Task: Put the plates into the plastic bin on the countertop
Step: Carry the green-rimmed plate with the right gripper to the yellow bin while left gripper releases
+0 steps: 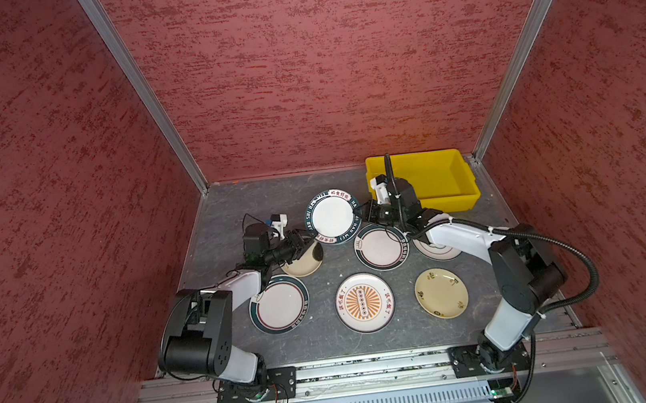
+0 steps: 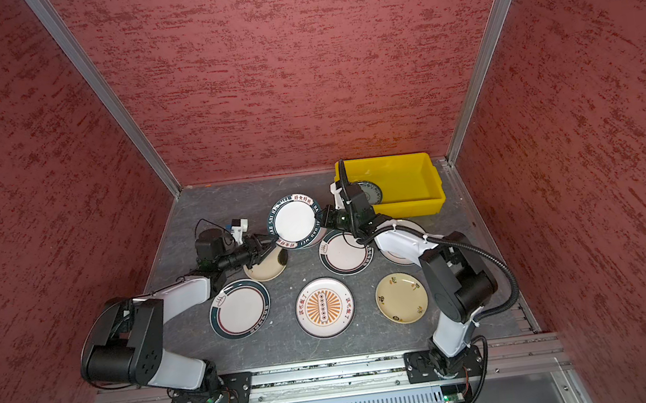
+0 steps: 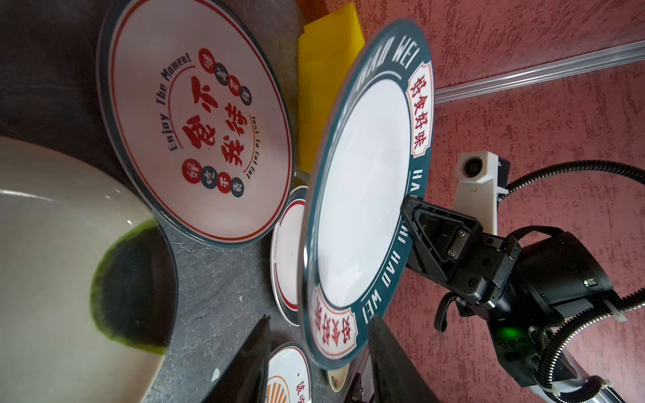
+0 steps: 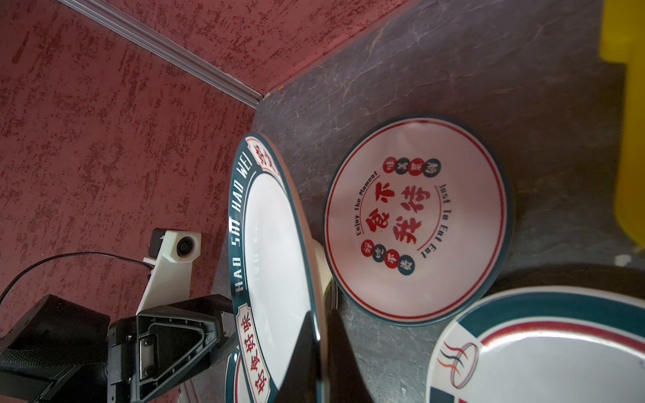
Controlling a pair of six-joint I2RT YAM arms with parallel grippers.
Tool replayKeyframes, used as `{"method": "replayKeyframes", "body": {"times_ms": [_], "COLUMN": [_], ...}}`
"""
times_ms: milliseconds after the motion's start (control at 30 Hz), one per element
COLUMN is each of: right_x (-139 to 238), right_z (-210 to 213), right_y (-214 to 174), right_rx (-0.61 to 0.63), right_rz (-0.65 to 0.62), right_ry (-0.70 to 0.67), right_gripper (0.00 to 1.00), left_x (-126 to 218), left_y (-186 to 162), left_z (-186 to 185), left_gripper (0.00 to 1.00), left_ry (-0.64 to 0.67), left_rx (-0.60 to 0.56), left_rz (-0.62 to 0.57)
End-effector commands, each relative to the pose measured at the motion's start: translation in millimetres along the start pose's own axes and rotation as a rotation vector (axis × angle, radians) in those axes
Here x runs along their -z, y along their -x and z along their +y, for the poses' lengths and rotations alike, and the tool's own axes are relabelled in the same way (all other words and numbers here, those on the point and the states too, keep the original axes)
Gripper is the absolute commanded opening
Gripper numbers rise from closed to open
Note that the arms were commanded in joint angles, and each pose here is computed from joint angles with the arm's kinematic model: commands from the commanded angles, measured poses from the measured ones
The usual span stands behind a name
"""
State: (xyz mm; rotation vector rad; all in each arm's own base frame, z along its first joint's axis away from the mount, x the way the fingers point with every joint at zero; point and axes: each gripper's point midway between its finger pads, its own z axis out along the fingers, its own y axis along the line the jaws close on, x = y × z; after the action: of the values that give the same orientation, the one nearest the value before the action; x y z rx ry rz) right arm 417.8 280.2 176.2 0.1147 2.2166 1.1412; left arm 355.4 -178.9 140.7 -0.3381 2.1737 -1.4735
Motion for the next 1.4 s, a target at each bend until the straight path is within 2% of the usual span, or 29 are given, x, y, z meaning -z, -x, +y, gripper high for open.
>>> {"method": "replayKeyframes", "body": {"times_ms": [0, 200, 333, 467, 700, 833, 967, 1167, 1367], "right_x": [17.0, 50.5, 86.2, 127.3, 171.2, 180.8, 172.5, 162.4, 134.8], "right_z": [1.2, -13.3, -29.7, -40.3, -69.4, -80.7, -95.3, -103.8, -120.5], "right_y": [23.3, 53.3, 79.5, 106.3, 133.7, 149.3, 160.0, 177.5, 187.7], "right_rx": [-0.01, 0.004, 0.013, 0.036, 0.091, 0.122, 0.149, 0.148, 0.086], "right_rz": [-0.082, -0.168, -0.269, -0.379, -0.469, -0.505, -0.47, -0.48, -0.417], "right_ry": [0.005, -0.055, -0.137, -0.219, -0.471, -0.562, -0.641, -0.637, -0.581], "right_gripper": [0.0, 0.0, 0.0, 0.0, 0.0, 0.0, 0.0, 0.0, 0.0], "left_x": [4.1, 9.8, 13.3, 17.5, 21.7, 21.9, 22.9, 25.4, 25.8], "left_y": [-3.5, -1.7, -1.6, -2.0, -1.2, -1.5, -2.0, -2.9, -3.3], "left_z": [-6.3, -9.7, -12.7, -19.3, -24.6, -25.5, -27.6, -31.3, -32.5], "left_gripper": [0.61, 0.79, 0.87, 0.99, 0.99, 1.0, 0.99, 0.99, 0.99], "left_ry": [-0.009, 0.007, 0.007, -0.015, -0.021, -0.025, -0.033, -0.043, -0.045], "left_rx": [-0.041, -0.074, -0.099, -0.135, -0.154, -0.153, -0.16, -0.173, -0.173], "left_rz": [-0.001, -0.027, -0.041, -0.058, -0.075, -0.075, -0.077, -0.086, -0.085]}}
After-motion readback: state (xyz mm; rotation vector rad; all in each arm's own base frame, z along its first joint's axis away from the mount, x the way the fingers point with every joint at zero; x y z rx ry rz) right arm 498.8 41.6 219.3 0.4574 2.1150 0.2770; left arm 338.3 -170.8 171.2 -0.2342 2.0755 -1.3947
